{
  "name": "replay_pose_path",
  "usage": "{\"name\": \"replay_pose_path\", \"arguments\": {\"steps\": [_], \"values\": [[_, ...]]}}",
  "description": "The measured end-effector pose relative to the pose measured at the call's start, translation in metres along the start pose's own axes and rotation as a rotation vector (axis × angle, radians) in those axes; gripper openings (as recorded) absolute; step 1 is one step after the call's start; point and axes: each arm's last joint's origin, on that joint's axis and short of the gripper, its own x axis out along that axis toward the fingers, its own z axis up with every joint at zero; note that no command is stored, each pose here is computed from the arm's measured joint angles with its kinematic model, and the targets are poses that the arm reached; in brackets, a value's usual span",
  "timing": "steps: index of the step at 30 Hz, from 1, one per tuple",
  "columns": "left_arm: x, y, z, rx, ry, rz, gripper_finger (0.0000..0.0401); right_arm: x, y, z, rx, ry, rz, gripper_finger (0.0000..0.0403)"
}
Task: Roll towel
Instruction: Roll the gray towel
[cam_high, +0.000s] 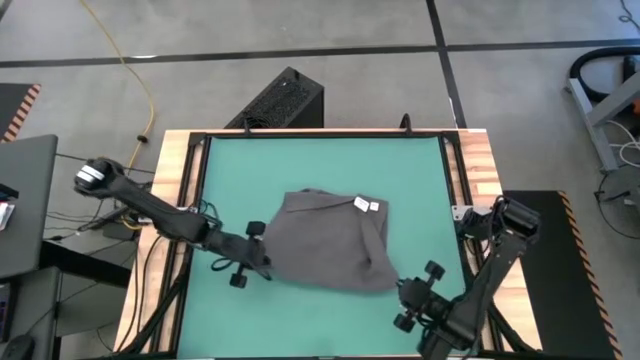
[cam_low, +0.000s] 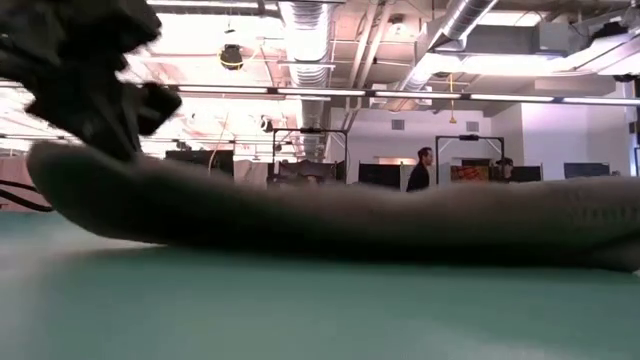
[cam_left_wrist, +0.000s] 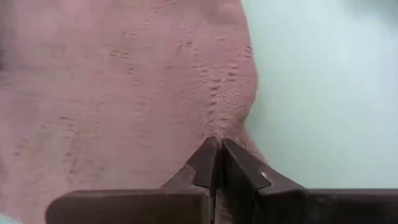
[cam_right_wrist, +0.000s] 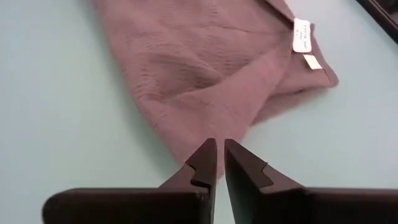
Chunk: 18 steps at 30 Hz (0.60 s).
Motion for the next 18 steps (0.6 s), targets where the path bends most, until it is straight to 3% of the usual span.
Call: {"name": "replay_pose_path", "arguments": {"steps": [5, 10, 14, 18], "values": [[-0.035, -0.004, -0.005, -0.056, -0.040, 0.042, 0.0070, 0.011, 0.008, 0.009, -0.047, 0.007, 0.030, 0.0092], [-0.039, -0.012, -0.015, -0.074, -0.008, 0.028, 0.0135, 0.015, 0.008, 0.013, -0.050, -0.006, 0.027, 0.0169], [-0.031, -0.028, -0.019, 0.020, 0.035, -0.024, 0.0162, 0.016, 0.027, 0.014, -0.217, -0.083, 0.132, 0.0217], [-0.018, -0.041, -0.030, 0.158, 0.111, 0.034, 0.0166, 0.033, 0.042, 0.010, -0.364, -0.082, 0.125, 0.0225]]}}
